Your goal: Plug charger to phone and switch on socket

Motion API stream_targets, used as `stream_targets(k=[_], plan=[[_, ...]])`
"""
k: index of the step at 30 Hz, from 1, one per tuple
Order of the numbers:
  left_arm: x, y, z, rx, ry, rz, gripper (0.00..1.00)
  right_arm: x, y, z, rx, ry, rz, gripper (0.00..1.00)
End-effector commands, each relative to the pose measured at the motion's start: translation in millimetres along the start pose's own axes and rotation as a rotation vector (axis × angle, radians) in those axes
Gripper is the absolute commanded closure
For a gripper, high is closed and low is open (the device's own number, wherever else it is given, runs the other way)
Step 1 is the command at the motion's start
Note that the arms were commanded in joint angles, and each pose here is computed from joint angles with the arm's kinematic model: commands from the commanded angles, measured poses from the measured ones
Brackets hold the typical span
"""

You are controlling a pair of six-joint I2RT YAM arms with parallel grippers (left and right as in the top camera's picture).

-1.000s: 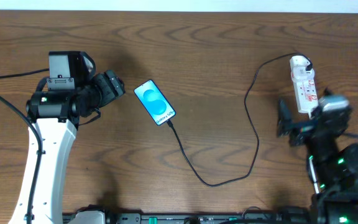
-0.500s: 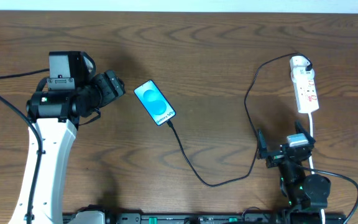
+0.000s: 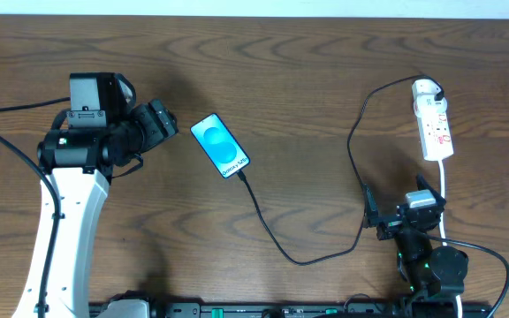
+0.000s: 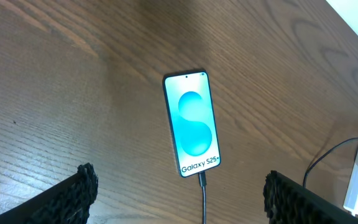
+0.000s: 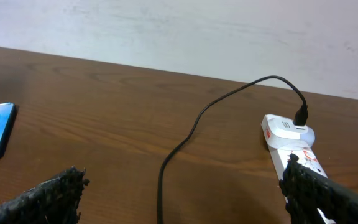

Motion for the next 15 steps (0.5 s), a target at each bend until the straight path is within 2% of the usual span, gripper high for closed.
stream_targets(k=[1,10,15], plan=[[0.1,-2.9,2.1,0.016,-0.009,-0.007,0.13,-0.3,-0.1,1.1,0.011,-0.002,-0.002,0.01],[0.1,-3.2,2.9,0.025,-0.013,-0.009,0.13,-0.3,-0.1,1.1,0.011,-0.002,-0.002,0.01],[-2.0,-9.5,24.6,0.066,-0.150,-0.055,0.13,-0.3,-0.1,1.1,0.011,-0.002,-0.002,0.01]])
Point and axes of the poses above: each gripper's point midway between its finger pads, its own x axis out along the fingers, its own z axis along the line the jaws close on, y = z × x, the point moved 2 cm from there along -x, back along the fingers, and after that the axes turned 1 degree about -x, right-handed, at the moved point
